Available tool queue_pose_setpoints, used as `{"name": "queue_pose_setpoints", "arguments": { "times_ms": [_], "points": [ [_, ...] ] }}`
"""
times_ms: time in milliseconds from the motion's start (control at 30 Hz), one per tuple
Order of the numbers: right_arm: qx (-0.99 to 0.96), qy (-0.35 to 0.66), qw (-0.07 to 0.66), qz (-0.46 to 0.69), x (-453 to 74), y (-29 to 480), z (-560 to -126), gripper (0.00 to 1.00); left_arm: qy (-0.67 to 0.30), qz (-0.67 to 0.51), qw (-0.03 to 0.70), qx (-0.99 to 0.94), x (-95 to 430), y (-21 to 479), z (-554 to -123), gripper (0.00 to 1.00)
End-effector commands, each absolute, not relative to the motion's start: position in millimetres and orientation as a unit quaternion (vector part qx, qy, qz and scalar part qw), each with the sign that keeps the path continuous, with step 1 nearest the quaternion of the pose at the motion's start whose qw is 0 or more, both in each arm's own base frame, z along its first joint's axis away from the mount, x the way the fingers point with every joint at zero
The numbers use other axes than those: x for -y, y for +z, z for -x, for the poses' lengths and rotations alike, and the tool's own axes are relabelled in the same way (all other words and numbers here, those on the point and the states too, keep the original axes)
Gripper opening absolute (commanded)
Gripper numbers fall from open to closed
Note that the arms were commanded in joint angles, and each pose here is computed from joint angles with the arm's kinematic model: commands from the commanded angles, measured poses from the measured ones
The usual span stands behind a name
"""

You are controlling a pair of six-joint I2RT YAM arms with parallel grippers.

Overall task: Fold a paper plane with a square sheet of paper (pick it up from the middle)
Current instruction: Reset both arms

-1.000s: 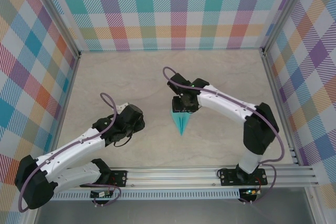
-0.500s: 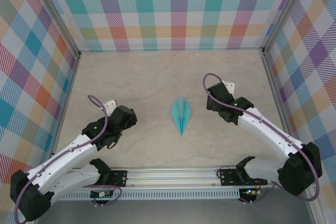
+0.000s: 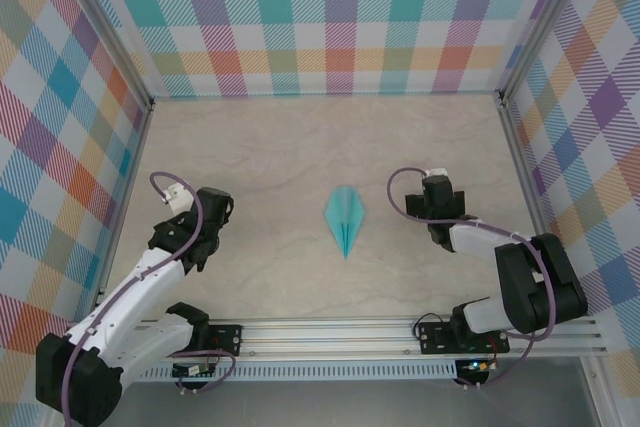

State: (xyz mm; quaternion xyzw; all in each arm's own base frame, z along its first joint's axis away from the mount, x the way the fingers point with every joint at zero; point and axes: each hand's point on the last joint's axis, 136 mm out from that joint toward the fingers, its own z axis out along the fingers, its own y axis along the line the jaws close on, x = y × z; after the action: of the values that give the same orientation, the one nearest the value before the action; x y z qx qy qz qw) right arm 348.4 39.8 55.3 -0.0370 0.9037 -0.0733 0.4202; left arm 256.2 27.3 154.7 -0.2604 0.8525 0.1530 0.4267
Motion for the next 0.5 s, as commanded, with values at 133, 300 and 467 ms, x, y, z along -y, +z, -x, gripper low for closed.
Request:
{"name": "queue_pose_setpoints", "arguments": {
  "times_ms": [133,300,467],
  "points": [
    [-0.809,0.047,0.584,0.057,-41.1,113.0,-379.2,0.97,0.154,0.234,0.457,-0.844,-37.2,139.8,-277.5,1.0],
    [-0.832,0.078,0.549,0.035,-30.8,90.3,-394.9,0.98,0.156,0.224,0.497,-0.824,-40.2,149.9,-293.0,1.0],
    [-0.83,0.075,0.552,0.024,-26.0,90.9,-397.0,1.0,0.176,0.204,0.519,-0.811,-43.1,136.1,-304.3,1.0]
  ]
}}
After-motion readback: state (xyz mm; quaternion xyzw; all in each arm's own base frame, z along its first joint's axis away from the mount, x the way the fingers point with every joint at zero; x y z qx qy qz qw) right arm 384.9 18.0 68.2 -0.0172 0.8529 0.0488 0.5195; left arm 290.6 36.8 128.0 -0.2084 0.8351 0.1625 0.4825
